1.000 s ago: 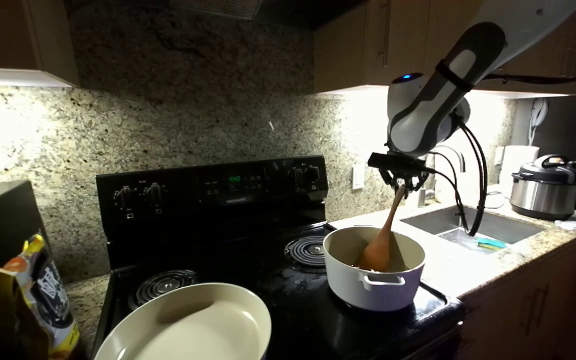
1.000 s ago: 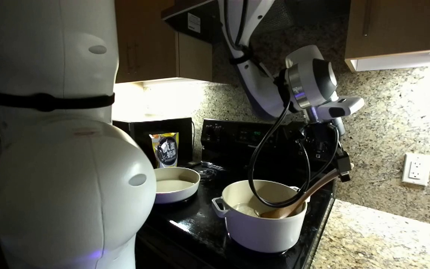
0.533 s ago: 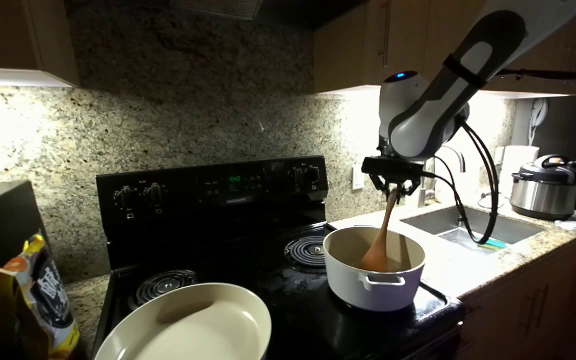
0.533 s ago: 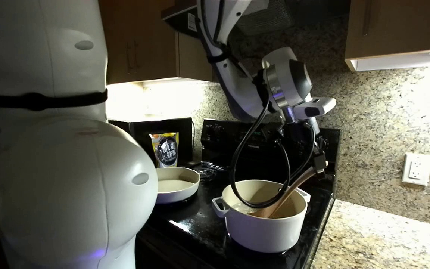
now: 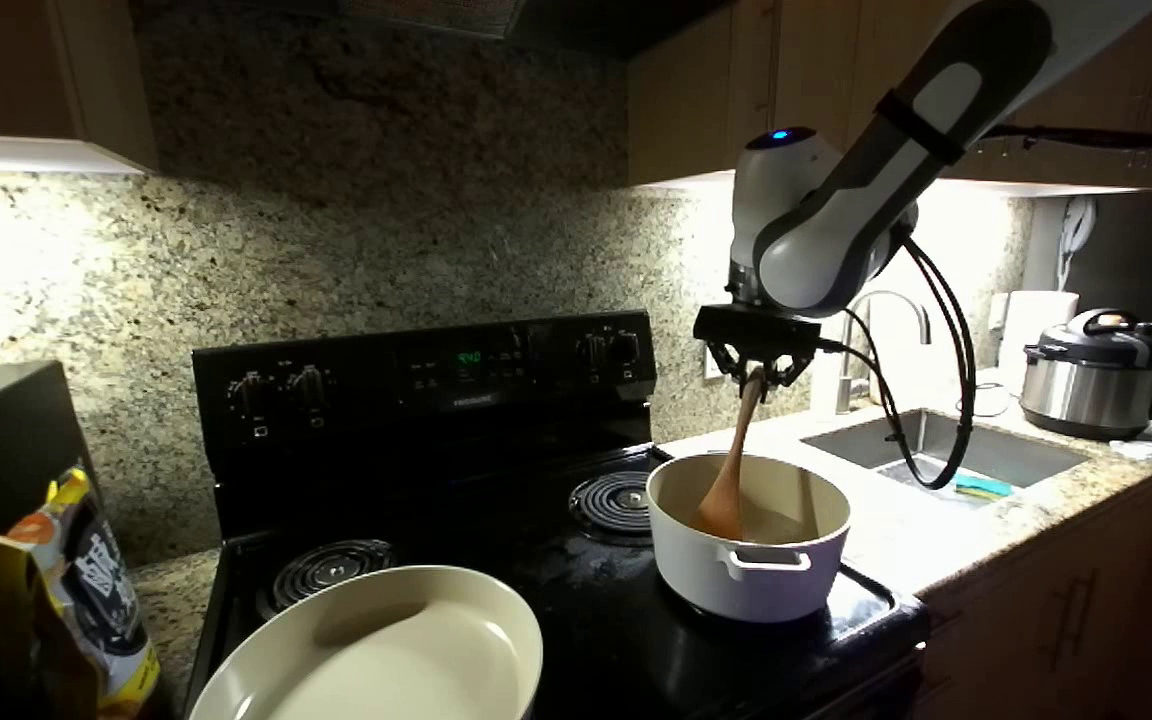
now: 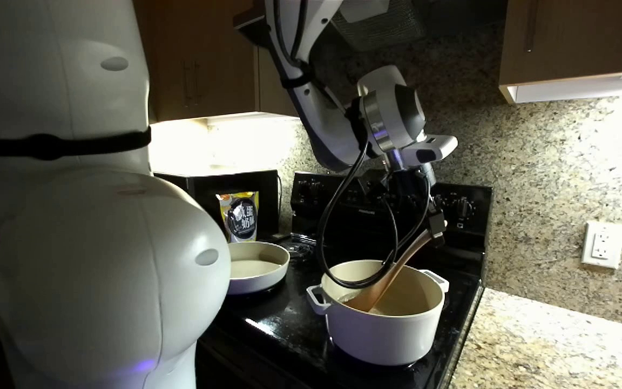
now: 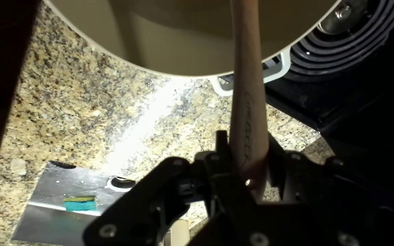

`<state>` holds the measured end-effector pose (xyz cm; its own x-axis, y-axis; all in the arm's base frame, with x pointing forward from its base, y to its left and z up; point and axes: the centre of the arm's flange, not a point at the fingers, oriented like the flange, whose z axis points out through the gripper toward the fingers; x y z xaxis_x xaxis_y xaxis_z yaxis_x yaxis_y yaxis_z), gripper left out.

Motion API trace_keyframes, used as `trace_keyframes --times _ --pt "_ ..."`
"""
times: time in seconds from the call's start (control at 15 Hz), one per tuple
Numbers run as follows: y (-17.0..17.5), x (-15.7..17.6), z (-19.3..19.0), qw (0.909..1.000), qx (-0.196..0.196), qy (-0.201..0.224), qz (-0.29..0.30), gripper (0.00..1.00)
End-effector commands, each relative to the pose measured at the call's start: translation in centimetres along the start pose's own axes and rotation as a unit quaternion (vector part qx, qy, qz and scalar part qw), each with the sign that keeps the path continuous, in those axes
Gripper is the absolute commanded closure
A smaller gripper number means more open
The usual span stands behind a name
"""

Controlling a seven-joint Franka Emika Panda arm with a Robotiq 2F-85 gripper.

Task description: Use the wooden spoon to stir the liquid in the white pot.

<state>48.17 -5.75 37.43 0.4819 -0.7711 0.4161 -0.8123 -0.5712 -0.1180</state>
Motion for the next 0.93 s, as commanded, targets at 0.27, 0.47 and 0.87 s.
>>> trace_keyframes --times 0.27,0.47,0.87 --pt "3.1 4.0 -0.1 0.9982 0.0 0.007 0.06 0.93" --pt "5.3 4.2 -0.7 0.9974 -0.006 0.01 0.071 0.93" --pt "5.6 1.5 -0.9 0.9994 -0.014 0.001 0.032 0.93"
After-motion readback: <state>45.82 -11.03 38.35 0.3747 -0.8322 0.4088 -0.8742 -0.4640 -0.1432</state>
